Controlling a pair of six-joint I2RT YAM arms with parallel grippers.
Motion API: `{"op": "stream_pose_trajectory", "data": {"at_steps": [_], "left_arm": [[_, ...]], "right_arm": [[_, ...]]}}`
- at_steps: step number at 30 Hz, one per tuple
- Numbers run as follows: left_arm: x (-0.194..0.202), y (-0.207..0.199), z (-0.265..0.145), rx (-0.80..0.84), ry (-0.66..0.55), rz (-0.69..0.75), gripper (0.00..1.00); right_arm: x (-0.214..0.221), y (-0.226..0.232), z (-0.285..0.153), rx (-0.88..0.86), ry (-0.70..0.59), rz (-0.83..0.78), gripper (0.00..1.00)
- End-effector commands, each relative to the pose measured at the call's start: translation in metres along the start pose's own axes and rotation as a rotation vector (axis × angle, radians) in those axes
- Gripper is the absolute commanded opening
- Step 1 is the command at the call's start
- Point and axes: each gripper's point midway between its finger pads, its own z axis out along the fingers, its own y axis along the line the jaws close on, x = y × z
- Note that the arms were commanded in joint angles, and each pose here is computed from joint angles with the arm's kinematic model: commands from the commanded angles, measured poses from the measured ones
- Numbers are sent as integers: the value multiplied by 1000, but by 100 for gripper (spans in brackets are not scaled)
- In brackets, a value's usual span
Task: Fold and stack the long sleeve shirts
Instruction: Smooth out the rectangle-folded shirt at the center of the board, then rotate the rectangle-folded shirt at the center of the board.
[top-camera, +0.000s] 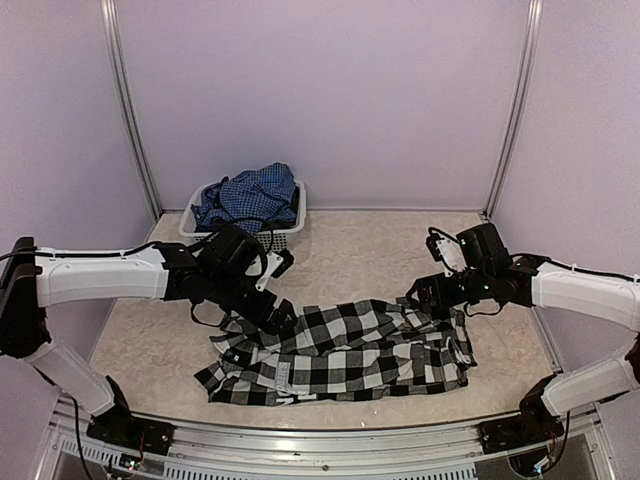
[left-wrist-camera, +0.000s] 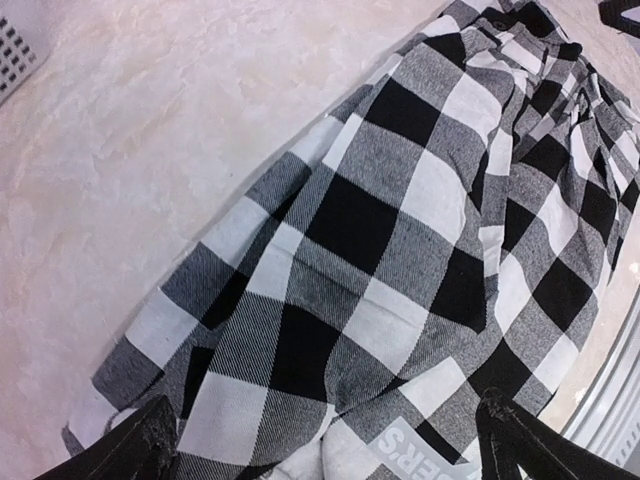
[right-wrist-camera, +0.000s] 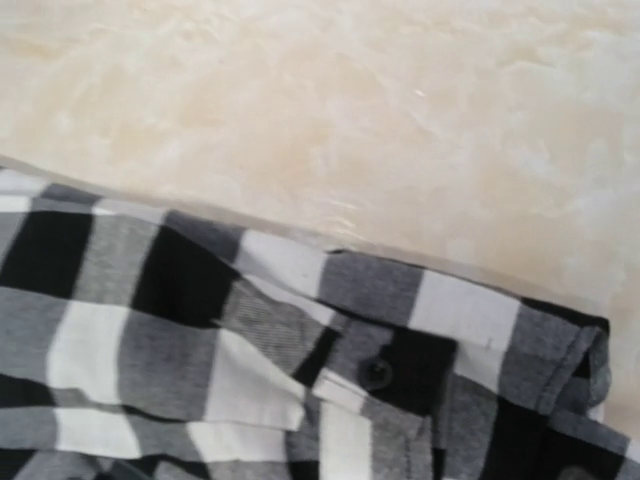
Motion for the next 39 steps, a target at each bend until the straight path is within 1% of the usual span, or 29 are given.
{"op": "stream_pose_trajectory", "data": {"at_steps": [1, 4, 7, 11, 16, 20, 21, 24, 28, 30, 34, 36, 38, 39], "left_arm": [[34, -10, 4, 83, 79, -204, 99], [54, -14, 1, 61, 108, -304, 99], [75, -12, -2, 37, 145, -398, 96], [96, -6, 1, 20, 178, -458, 96], [95, 8, 22, 15, 184, -455, 96], [84, 25, 45, -45, 192, -384, 97], [83, 28, 53, -61, 204, -348, 97], [58, 32, 64, -88, 178, -268, 97], [34, 36, 87, -103, 179, -197, 98], [14, 37, 95, -117, 143, -143, 98], [-35, 20, 115, -72, 81, -18, 98], [-52, 8, 132, -13, 71, 28, 98], [-72, 3, 143, 11, 45, 64, 97], [-75, 2, 154, 23, 39, 77, 97]], "right_arm": [[-16, 12, -14, -57, -43, 3, 100], [-24, 12, -18, -56, -67, 5, 99], [-28, 3, -18, -23, -78, 54, 100], [-29, -1, -12, -3, -53, 61, 100], [-33, -4, -11, 12, -75, 45, 100], [-32, -6, -10, 24, -75, 42, 100], [-31, -6, -9, 25, -71, 44, 99], [-27, -9, -5, 38, -56, 47, 100], [-21, -15, -3, 69, -47, 48, 100], [-19, -19, -4, 92, -46, 52, 100], [-16, -27, -9, 130, -61, 69, 100], [-16, -28, -12, 140, -67, 74, 100], [-16, -28, -13, 137, -65, 71, 100], [-16, -28, -12, 137, -62, 71, 100]]}}
